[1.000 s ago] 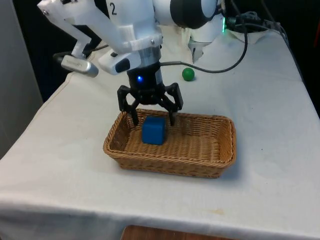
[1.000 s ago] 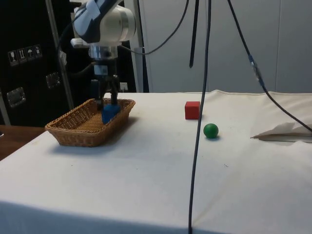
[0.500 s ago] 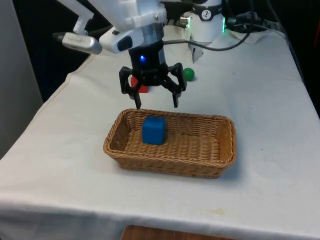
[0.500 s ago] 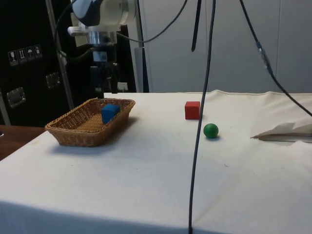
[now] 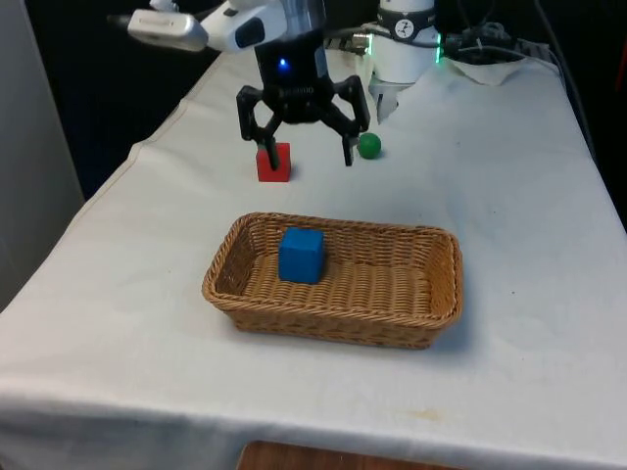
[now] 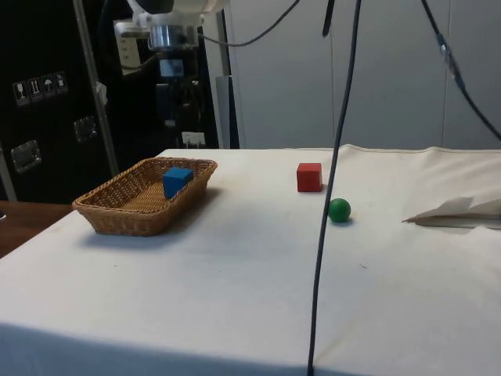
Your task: Place all non-red objects into the basket.
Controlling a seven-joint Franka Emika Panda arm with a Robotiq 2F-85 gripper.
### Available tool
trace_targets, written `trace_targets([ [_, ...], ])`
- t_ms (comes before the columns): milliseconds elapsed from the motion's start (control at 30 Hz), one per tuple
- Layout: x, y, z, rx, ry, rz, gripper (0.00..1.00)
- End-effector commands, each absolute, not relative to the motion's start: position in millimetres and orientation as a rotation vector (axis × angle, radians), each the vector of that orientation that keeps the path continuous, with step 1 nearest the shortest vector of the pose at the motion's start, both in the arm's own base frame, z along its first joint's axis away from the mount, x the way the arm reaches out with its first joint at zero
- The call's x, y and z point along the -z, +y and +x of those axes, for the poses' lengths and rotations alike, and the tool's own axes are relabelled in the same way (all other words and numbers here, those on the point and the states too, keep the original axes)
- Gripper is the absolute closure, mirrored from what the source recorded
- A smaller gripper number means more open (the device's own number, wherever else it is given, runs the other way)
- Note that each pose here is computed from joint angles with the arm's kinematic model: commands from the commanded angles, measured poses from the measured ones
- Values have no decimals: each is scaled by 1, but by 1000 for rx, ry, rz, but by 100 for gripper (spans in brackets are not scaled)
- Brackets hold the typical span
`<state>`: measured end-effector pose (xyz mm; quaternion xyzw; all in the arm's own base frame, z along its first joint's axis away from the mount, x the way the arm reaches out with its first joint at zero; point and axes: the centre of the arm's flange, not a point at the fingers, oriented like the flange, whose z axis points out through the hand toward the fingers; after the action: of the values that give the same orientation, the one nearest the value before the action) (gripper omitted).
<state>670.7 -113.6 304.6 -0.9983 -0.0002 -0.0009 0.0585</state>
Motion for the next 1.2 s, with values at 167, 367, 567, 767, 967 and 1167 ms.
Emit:
trace_targets([
  [167, -323, -115, 653, 8, -5, -3031, 0],
  [367, -333, -115, 645, 4, -21, -3015, 0],
  [567, -347, -114, 629, 13, -26, -3030, 0],
  [767, -353, -111, 617, 15, -39, -3039, 0],
  [967, -356, -108, 606, 28, -46, -3046, 0],
  [1167, -358, -101, 595, 48, -59, -3051, 0],
])
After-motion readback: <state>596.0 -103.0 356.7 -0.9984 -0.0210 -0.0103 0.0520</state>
